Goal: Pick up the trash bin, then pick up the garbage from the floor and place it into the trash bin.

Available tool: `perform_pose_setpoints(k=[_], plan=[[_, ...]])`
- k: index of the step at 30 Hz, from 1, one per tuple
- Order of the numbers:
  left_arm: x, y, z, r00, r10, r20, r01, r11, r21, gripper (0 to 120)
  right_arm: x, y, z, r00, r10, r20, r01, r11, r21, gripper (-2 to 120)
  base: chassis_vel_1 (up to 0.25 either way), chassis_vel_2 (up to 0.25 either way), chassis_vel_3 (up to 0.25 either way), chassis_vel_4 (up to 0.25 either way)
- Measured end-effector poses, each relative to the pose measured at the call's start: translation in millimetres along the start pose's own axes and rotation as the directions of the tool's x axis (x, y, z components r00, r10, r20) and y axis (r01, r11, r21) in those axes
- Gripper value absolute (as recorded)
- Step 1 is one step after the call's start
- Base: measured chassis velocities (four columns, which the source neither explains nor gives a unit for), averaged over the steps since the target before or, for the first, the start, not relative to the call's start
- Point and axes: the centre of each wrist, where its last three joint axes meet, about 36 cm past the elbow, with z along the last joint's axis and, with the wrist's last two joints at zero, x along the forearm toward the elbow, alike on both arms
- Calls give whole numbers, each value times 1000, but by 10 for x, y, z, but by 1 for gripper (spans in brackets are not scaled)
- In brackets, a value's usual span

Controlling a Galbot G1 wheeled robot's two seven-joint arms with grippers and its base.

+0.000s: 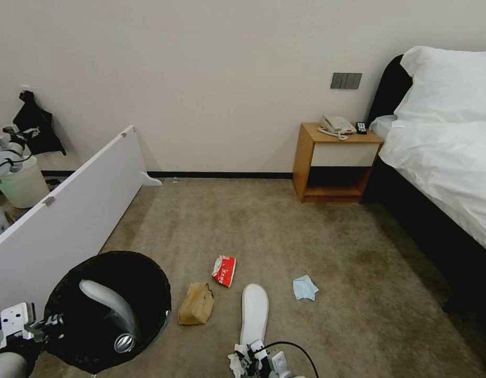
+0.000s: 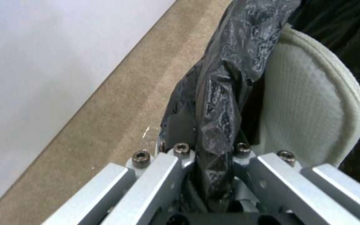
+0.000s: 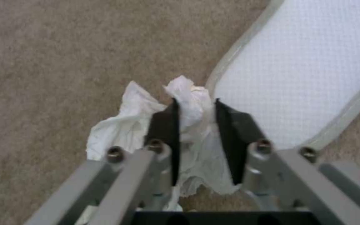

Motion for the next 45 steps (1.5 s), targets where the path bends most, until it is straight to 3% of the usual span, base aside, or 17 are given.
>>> perform_pose_setpoints(k=[5, 15, 21, 23, 24, 25, 26, 28, 29, 31, 32, 35, 36, 38, 39, 42, 45], plan=[[-10, 1, -2, 1000, 0, 1, 0, 1000, 2, 3, 32, -5, -95, 1000, 0, 24, 0, 1000, 15, 0, 0, 0, 0, 0], [-36, 4, -3, 1000, 1, -2, -1, 1000, 0, 3, 219, -145, -410, 992, 24, 121, -27, 999, 22, 0, 0, 0, 0, 0], [-47, 5, -1, 1000, 6, -10, -6, 1000, -6, 3, 438, -339, -702, 959, 48, 281, -52, 999, 8, 0, 0, 0, 0, 0], [-60, 11, -7, 1000, 6, -12, -6, 1000, -11, 3, 588, -407, -1046, 893, 6, 449, -4, 1000, -5, 0, 0, 0, 0, 0], [-60, 11, -7, 1000, 6, -12, -6, 1000, -11, 3, 588, -407, -1046, 893, 6, 449, -4, 1000, -5, 0, 0, 0, 0, 0], [-73, 20, -8, 1000, 4, -14, -4, 1000, -13, 3, 675, -428, -1319, 832, -31, 554, 31, 999, 10, 0, 0, 0, 0, 0], [-73, 20, -8, 1000, 4, -14, -4, 1000, -13, 3, 675, -428, -1319, 832, -31, 554, 31, 999, 10, 0, 0, 0, 0, 0], [-92, 23, 0, 1000, 4, -19, -4, 1000, -15, 3, 814, -395, -1827, 706, -122, 698, 101, 992, 72, 0, 0, 0, 0, 0], [-92, 23, 0, 1000, 4, -19, -4, 1000, -15, 3, 814, -395, -1827, 706, -122, 698, 101, 992, 72, 0, 0, 0, 0, 0], [-98, 14, 9, 1000, 6, -23, -6, 1000, -17, 3, 925, -286, -2282, 584, -248, 773, 187, 968, 170, 0, 0, 0, 0, 0], [-98, 14, 9, 1000, 6, -23, -6, 1000, -17, 3, 925, -286, -2282, 584, -248, 773, 187, 968, 170, 0, 0, 0, 0, 0], [-97, 12, 19, 1000, 6, -27, -6, 1000, -19, 3, 1031, -106, -2875, 434, -409, 802, 280, 908, 312, 0, 0, 0, 0, 0], [-97, 12, 19, 1000, 6, -27, -6, 1000, -19, 3, 1031, -106, -2875, 434, -409, 802, 280, 908, 312, 0, 0, 0, 0, 0], [-96, 13, 22, 1000, 4, -28, -4, 1000, -22, 3, 1057, 84, -3260, 332, -520, 787, 351, 843, 408, 0, 0, 0, 0, 0], [-96, 13, 22, 1000, 4, -28, -4, 1000, -22, 3, 1057, 84, -3260, 332, -520, 787, 351, 843, 408, 0, 0, 0, 0, 0], [-99, 16, 11, 1000, 3, -27, -4, 1000, -28, 3, 1047, 488, -3637, 228, -621, 750, 453, 749, 483, 0, 0, 0, 0, 0], [-103, 20, 10, 1000, 1, -27, -1, 999, -32, 3, 1057, 754, -3781, 206, -659, 724, 508, 704, 497, 0, 0, 0, 0, 0]])
